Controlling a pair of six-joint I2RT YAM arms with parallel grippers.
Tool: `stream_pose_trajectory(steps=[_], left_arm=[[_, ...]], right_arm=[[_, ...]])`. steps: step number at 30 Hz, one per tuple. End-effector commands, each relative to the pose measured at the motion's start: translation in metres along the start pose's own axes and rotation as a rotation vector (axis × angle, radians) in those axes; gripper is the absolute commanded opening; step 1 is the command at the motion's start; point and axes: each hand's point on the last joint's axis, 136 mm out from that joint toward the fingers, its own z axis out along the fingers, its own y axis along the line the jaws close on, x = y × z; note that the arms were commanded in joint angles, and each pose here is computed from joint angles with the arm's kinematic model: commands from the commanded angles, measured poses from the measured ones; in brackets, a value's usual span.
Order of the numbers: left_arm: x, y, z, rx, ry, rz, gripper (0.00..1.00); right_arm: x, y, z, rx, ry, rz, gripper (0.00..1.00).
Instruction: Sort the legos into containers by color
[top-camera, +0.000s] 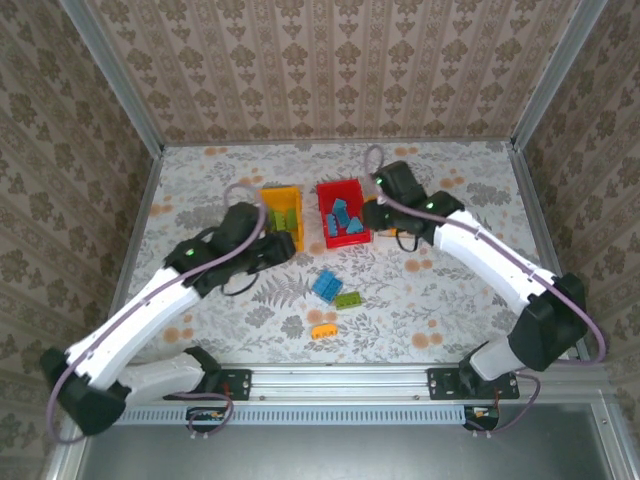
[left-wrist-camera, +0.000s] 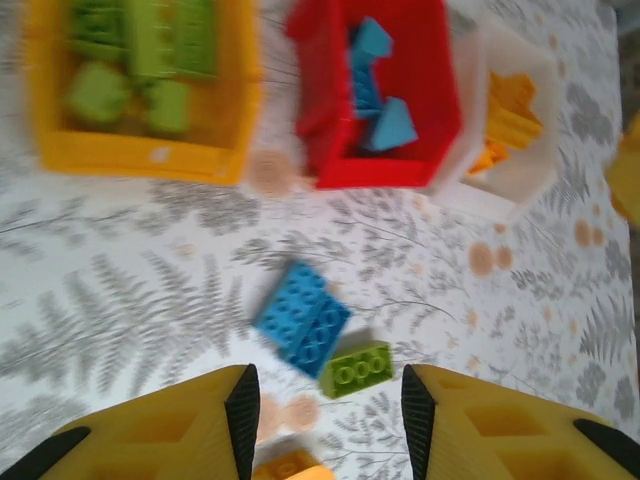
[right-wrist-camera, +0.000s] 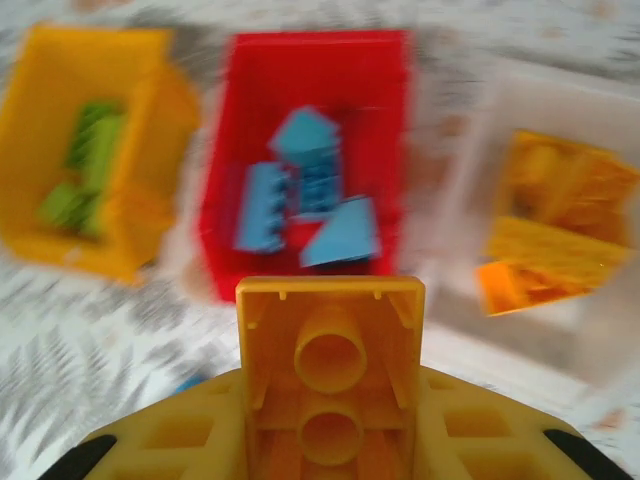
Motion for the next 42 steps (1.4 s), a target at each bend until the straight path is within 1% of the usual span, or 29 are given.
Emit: stream_pose_trajectory(steps=[1,5,10,14,17,19,21,23,26,29,30,33,35,37,38,40,42], left_arm=[[-0.024,-0.06,0.009,0.099,-0.087,0.129,0.46],[-0.023,-0.097,0.03,0.124,-0.076,0.202,0.46],[-0.017,-0.121,0.048,0.119,-0.061,0.284,0.47],[-0.007,-0.12,0.058,0.1,-0.031,0.305,0.48],[0.001,-0.107,0.064,0.051,-0.003,0.31,0.5],[0.006,-0.099,0.066,0.026,0.014,0.311,0.51],[0.011,-0.09,0.068,-0.002,0.028,0.31,0.52],[0.015,-0.08,0.069,-0.03,0.039,0.316,0.53],[0.021,-0.066,0.068,-0.069,0.054,0.339,0.55],[0.029,-0.042,0.067,-0.129,0.093,0.36,0.59],[0.033,-0.031,0.067,-0.155,0.112,0.354,0.6],[0.045,-0.001,0.07,-0.197,0.172,0.295,0.63],[0.055,0.015,0.074,-0.225,0.207,0.24,0.64],[0.064,0.023,0.08,-0.247,0.228,0.198,0.64],[0.068,0.02,0.083,-0.232,0.237,0.191,0.63],[0.08,0.006,0.092,-0.186,0.262,0.236,0.63],[0.09,-0.016,0.098,-0.129,0.285,0.362,0.63]], right_arm=[[0.006,-0.03,0.032,0.019,0.134,0.154,0.27],[-0.008,-0.056,0.062,0.069,0.178,0.231,0.28],[-0.014,-0.079,0.096,0.107,0.236,0.302,0.3],[-0.019,-0.083,0.109,0.102,0.255,0.314,0.35],[-0.02,-0.083,0.112,0.104,0.268,0.308,0.42],[-0.02,-0.083,0.112,0.103,0.27,0.304,0.5],[-0.022,-0.083,0.108,0.105,0.26,0.302,0.54],[-0.026,-0.083,0.101,0.104,0.239,0.297,0.56],[-0.038,-0.079,0.082,0.096,0.187,0.285,0.56],[-0.056,-0.068,0.05,0.081,0.094,0.235,0.56],[-0.064,-0.062,0.033,0.072,0.046,0.21,0.56],[-0.059,-0.045,0.0,0.046,-0.031,0.145,0.56],[-0.05,-0.031,-0.024,0.003,-0.086,0.113,0.56],[-0.023,-0.013,-0.034,-0.052,-0.096,0.076,0.58],[-0.012,-0.004,-0.045,-0.092,-0.111,0.056,0.59],[0.025,0.009,-0.054,-0.138,-0.091,0.019,0.6],[0.056,0.014,-0.063,-0.172,-0.067,0.024,0.6]])
